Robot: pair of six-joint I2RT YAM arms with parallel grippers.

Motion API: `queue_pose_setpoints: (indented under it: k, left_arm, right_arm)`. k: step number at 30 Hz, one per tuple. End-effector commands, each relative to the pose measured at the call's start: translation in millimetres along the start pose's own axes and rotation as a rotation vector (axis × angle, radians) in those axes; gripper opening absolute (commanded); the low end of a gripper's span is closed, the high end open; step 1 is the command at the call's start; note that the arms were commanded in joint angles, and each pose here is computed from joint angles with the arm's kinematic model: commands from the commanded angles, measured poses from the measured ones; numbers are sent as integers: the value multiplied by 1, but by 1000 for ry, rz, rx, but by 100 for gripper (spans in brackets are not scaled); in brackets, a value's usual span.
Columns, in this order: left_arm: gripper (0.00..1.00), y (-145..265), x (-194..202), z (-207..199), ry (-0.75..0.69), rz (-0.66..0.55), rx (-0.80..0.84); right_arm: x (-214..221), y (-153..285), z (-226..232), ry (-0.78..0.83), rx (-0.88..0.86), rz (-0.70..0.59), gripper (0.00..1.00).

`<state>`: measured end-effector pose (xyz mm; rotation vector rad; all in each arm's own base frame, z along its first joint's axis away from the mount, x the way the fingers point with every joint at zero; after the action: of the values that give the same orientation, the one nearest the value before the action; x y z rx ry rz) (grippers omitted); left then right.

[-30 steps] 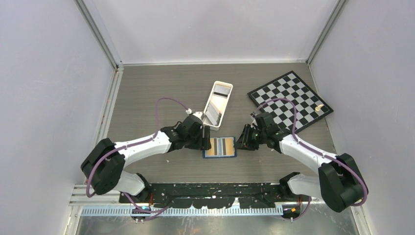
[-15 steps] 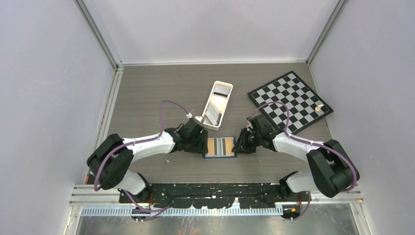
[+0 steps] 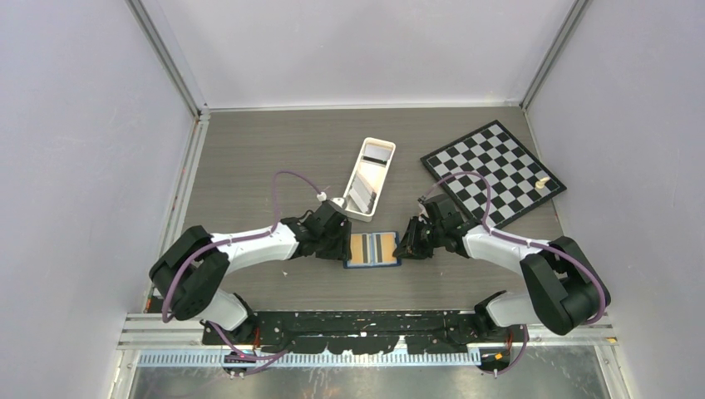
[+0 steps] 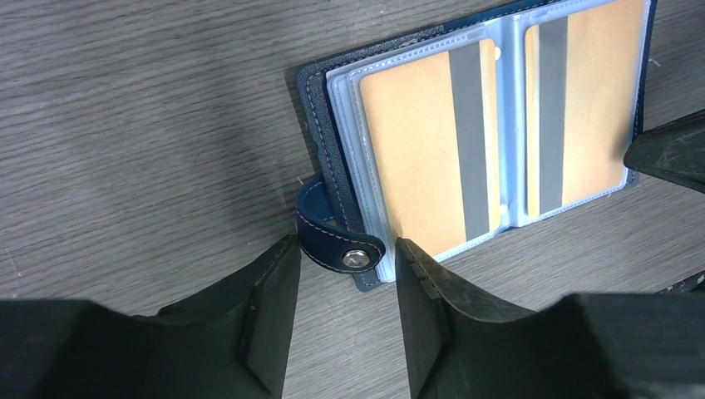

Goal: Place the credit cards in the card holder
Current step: Insert the credit card into the card holder.

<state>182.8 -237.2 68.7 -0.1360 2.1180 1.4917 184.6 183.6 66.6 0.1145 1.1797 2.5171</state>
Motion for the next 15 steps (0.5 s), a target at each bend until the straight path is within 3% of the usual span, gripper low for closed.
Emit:
queue_pose_setpoints:
  k: [1,15]
  left_arm:
    - [47,-4,-2,-1,1,-16,6]
    - [38,-11,0,-3,9,-6,27]
  right_arm:
    - [-4,3,14,20,-58,-23,18]
    - [-3,8,33,66,-106,-21,15]
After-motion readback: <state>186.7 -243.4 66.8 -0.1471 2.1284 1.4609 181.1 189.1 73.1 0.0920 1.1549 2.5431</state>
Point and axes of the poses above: each gripper's point midway between its finger pads, its own y axis back along the fingers, its own z axis along the line the jaws close on, x = y × z, the point moved 5 cm from there along y, back along the fingers, and after that the axes turned 10 degrees about -y, right-handed, at the moved point
